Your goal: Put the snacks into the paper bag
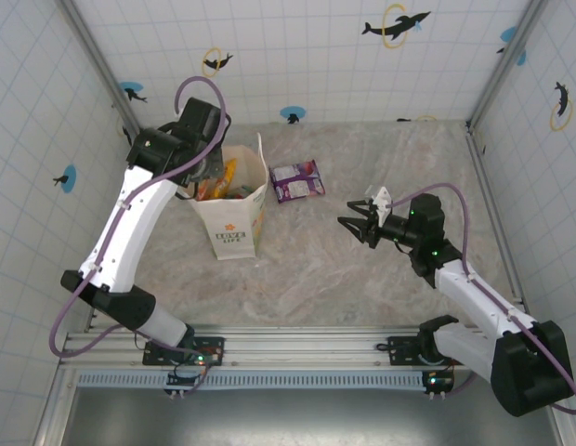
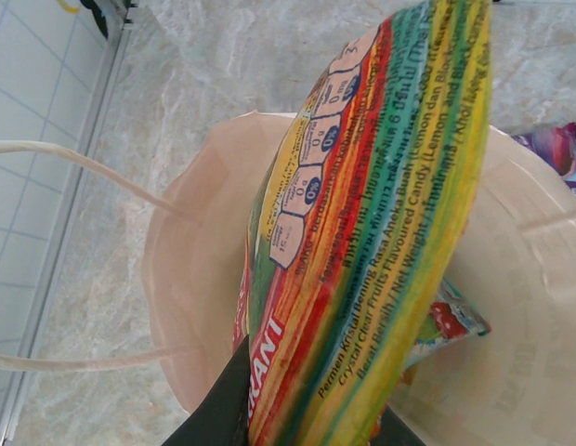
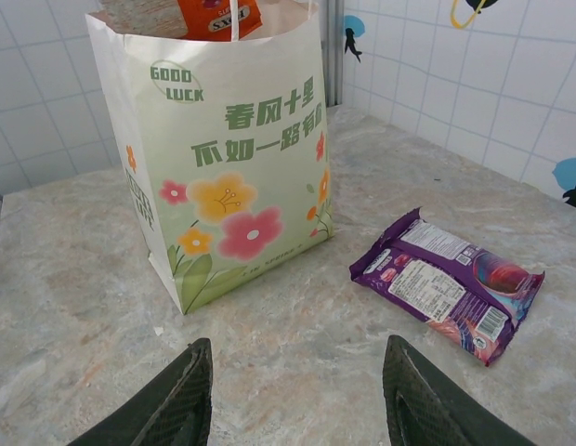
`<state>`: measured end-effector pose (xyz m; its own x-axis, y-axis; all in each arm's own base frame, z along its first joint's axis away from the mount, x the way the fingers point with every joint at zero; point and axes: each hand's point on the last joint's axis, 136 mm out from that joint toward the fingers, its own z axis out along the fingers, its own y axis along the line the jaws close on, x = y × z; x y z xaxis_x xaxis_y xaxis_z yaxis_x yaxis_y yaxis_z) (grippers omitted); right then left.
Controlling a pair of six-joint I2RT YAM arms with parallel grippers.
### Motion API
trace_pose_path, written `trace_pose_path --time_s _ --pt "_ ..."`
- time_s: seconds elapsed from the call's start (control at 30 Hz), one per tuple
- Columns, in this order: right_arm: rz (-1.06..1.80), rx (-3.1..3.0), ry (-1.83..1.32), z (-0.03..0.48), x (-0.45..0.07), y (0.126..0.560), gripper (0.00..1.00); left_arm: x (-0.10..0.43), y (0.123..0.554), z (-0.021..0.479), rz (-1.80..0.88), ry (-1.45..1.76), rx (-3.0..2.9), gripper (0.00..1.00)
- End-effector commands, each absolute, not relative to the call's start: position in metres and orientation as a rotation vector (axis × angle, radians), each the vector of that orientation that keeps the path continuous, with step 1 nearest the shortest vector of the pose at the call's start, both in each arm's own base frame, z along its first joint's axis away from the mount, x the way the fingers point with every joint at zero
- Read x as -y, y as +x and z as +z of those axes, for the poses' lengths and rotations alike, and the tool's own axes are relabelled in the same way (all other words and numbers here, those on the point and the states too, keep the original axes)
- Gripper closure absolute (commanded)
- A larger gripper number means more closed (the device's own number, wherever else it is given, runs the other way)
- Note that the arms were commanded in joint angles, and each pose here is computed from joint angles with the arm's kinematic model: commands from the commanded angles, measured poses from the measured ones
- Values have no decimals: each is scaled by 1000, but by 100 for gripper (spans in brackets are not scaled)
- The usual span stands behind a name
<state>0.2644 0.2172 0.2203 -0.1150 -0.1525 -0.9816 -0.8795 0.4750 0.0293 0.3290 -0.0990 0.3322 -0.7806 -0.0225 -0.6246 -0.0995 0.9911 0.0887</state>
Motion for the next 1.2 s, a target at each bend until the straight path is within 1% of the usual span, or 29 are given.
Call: trace_pose_path --time_s 0.0,0.23,0.33,0.37,0.47,0.53,0.7,0.9,1.03,1.17 --pt "790 -1585 -931 216 -218 262 50 83 332 326 224 -141 -2469 95" --pt "791 -1589 -933 214 -218 261 50 79 340 323 246 -144 -2478 90" --pt "794 -1591 -936 213 -219 261 50 80 343 323 243 -141 -2480 87" --pt "794 -1592 -935 213 -219 261 50 79 343 323 245 -141 -2478 85" --pt "798 -1595 -934 213 -220 261 49 79 345 326 246 -145 -2463 70" --pt "797 -1595 -933 213 -220 261 49 79 347 333 234 -153 -2441 51" --pt "793 -1604 -923 214 -220 263 48 85 349 355 144 -139 -2365 49" --pt "835 -1658 -872 212 -222 269 48 112 351 373 -70 -37 -2278 49" --pt "885 -1760 -783 207 -225 282 46 141 349 382 -279 69 -2207 49" --pt "920 -1922 -647 197 -228 301 46 158 348 384 -394 134 -2166 47"
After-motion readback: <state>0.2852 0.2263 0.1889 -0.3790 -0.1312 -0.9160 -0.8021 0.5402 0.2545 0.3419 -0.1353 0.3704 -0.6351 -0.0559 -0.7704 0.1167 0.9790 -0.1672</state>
